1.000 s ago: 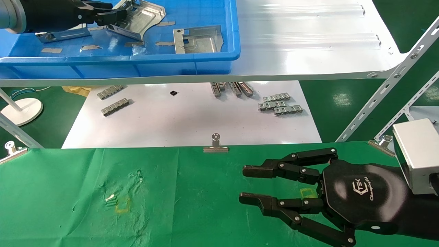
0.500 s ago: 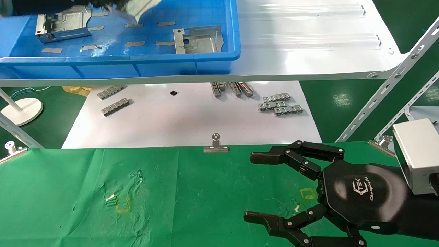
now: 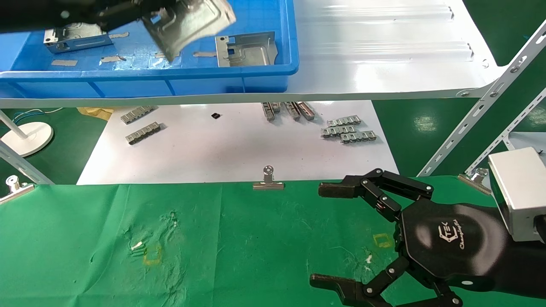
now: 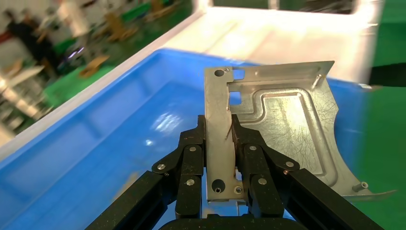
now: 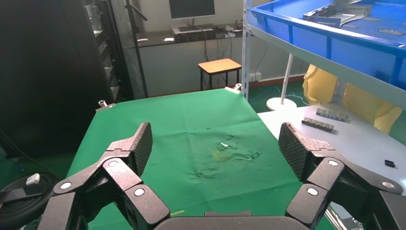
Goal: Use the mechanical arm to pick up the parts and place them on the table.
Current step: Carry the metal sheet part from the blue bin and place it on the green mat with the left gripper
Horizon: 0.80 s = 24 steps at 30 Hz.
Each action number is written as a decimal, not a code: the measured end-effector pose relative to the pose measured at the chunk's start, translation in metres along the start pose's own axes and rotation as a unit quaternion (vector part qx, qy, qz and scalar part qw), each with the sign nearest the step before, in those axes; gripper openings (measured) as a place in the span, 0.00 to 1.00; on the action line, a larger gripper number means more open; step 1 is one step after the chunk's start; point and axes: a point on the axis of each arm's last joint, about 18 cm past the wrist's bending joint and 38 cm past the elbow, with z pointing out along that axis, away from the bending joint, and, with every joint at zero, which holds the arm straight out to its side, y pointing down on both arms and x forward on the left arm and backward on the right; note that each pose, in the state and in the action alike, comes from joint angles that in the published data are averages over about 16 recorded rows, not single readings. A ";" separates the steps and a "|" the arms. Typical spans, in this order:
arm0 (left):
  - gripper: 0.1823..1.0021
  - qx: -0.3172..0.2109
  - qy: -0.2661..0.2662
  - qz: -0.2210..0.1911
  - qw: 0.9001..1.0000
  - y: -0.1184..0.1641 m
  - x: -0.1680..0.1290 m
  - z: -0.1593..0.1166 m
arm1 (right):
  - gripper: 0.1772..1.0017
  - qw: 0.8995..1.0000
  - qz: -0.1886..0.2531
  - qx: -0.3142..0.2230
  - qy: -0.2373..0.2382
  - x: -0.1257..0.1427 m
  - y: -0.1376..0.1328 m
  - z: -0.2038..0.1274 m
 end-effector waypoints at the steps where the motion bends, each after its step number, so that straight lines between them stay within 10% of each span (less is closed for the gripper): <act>1: 0.11 0.005 0.009 0.008 1.000 0.001 0.004 -0.003 | 0.93 1.000 0.000 0.000 0.000 0.000 0.000 0.000; 24: 0.11 -0.025 0.146 0.116 0.982 0.097 0.105 -0.080 | 1.00 1.000 0.000 0.000 0.000 0.000 0.000 0.000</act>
